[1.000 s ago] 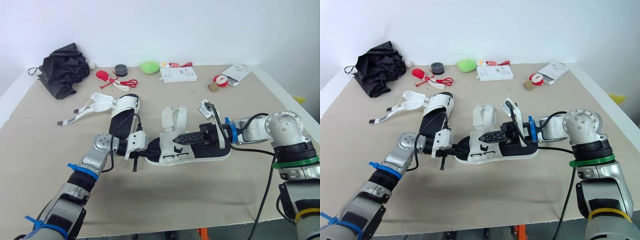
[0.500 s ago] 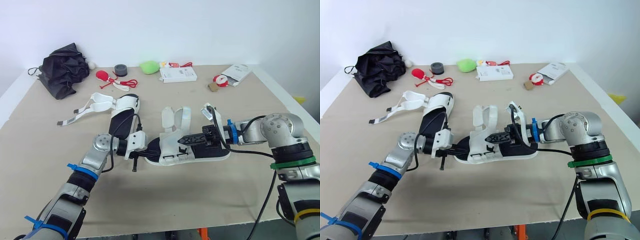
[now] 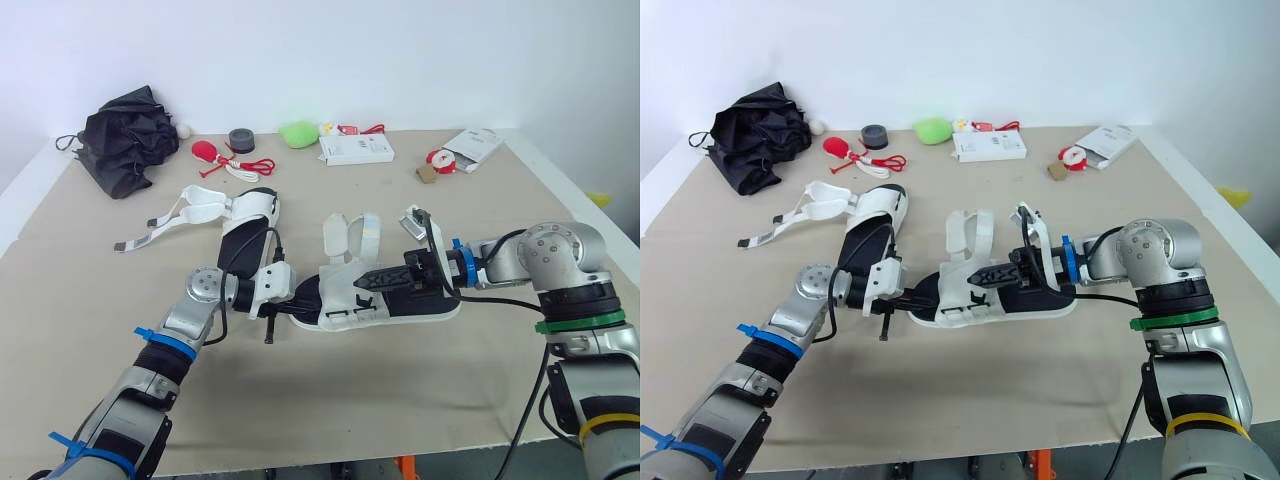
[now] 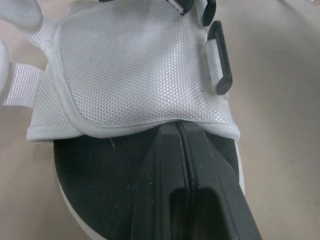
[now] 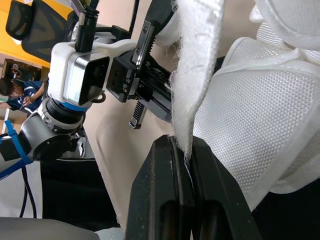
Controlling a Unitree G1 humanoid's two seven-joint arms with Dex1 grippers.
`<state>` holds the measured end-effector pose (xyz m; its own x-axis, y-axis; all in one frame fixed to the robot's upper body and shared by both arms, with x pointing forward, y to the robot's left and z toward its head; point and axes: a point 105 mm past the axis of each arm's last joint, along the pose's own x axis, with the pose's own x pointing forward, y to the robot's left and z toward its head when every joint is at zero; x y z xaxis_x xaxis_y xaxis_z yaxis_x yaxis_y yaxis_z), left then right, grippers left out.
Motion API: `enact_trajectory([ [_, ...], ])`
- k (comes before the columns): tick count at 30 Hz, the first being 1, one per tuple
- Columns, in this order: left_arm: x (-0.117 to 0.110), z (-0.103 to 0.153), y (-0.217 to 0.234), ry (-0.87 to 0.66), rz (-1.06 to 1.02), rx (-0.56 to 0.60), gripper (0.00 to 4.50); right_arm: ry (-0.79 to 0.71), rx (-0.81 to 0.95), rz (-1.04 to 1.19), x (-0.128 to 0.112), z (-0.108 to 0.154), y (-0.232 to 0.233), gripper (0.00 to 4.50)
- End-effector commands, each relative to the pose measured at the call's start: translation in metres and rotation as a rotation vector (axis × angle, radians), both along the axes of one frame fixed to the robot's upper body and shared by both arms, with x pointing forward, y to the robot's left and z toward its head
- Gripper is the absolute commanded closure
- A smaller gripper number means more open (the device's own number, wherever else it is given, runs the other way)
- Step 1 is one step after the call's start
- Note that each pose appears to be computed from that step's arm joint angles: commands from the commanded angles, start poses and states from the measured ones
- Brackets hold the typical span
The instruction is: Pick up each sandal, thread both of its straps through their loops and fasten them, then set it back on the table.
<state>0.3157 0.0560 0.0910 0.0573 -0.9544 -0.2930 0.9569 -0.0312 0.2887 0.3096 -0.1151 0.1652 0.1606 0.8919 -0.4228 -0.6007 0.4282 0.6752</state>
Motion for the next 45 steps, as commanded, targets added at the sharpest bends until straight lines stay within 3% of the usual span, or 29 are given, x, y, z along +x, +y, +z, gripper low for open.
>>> enact_trajectory([
  [1,-0.011,-0.043,0.011,0.138,0.016,0.131,4.50,-0.045,0.053,0.020,0.001,0.020,0.004,4.39],
  [9,-0.011,-0.043,0.011,0.140,0.017,0.132,4.50,-0.047,0.084,0.025,0.002,0.029,0.006,4.39],
  [30,-0.012,-0.043,0.009,0.146,0.018,0.122,4.50,0.045,-0.052,-0.005,-0.003,-0.012,-0.004,4.39],
  [39,-0.013,-0.043,0.008,0.150,0.016,0.118,4.50,0.039,-0.050,0.035,-0.006,-0.008,-0.002,4.39],
  [45,-0.014,-0.045,0.009,0.152,0.015,0.122,4.50,0.033,0.029,0.062,-0.008,0.008,0.004,4.39],
])
